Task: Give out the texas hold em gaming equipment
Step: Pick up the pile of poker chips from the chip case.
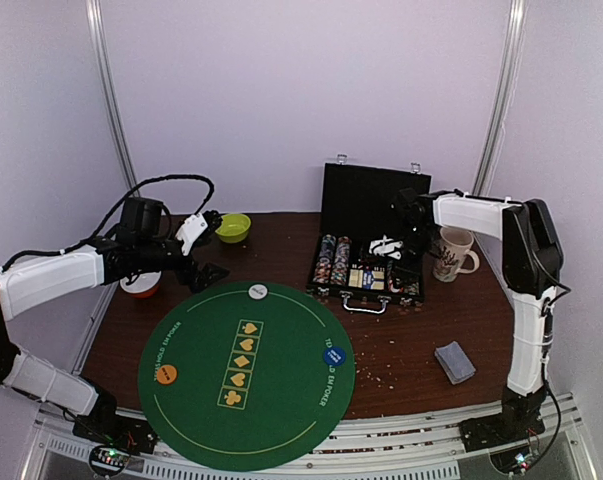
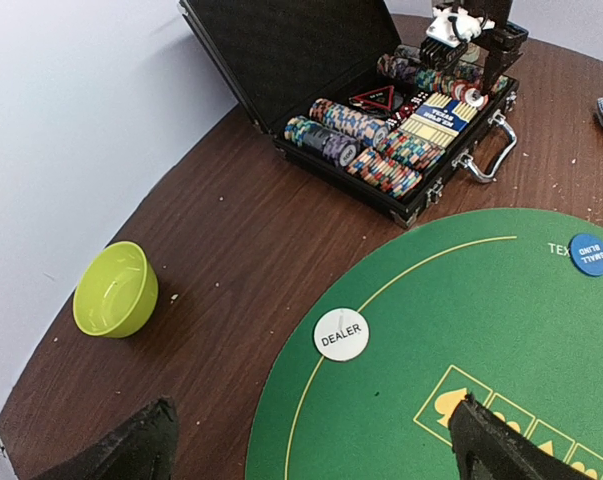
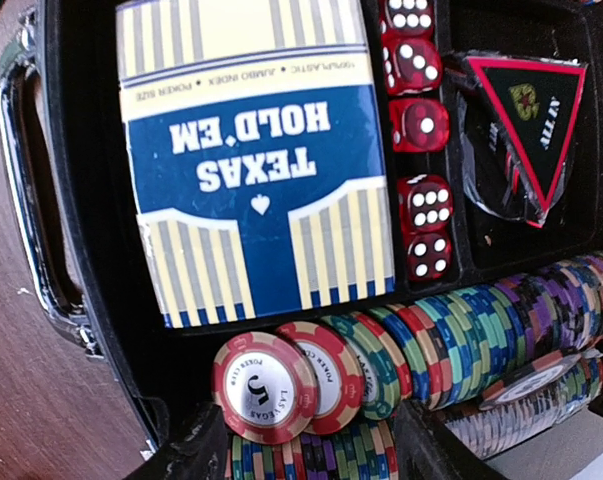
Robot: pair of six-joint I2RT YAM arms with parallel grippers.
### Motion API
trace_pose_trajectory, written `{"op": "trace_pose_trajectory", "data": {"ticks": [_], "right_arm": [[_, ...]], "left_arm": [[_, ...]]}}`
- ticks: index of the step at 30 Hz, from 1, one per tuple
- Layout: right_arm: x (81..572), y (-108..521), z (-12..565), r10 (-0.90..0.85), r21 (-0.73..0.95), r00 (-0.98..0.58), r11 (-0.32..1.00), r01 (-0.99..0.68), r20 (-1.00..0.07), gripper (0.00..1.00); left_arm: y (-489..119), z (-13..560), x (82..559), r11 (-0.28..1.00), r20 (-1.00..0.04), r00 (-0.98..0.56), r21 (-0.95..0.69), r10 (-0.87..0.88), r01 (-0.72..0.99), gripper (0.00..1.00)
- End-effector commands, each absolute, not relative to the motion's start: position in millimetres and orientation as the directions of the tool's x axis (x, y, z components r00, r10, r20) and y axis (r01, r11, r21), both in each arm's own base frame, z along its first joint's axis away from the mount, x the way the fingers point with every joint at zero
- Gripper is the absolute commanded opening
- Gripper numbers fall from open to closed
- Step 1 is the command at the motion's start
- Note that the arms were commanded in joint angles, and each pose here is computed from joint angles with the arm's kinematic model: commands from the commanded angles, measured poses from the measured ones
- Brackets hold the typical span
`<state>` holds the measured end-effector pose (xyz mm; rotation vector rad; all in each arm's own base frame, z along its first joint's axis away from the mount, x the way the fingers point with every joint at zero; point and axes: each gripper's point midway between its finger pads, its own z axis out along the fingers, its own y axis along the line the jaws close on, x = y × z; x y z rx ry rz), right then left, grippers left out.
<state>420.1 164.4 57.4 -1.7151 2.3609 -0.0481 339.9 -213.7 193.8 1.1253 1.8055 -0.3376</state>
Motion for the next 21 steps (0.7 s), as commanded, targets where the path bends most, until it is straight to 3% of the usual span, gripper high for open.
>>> {"op": "trace_pose_trajectory", "data": {"ticks": [1,10,15,21], "right_arm": [[416,153,32,-0.955,-0.167,-0.295,0.297,-0.940,-0.037,0.60],[402,174,23,-0.975,-0.135,-0.221,0.220,-0.966,-0.007,0.52],[402,181,33,-0.978,-0.170,-0.201,0.207,-0.963,-0.048,0.47],[410,176,34,-0.974,-0.173,-0.226,0.224,-0.959,-0.009,0.16]], "left_arm": [[-215,197,339,0.537,-0.837,-0.112,0.236,0.536,0.810,0.98],[-215,194,340,0.537,-0.834,-0.115,0.235,0.539,0.810,0.98],[-214,194,340,0.538,-0.833,-0.117,0.236,0.540,0.809,0.98],[-214,194,340,0.540,-0.833,-0.118,0.236,0.540,0.808,0.98]]}}
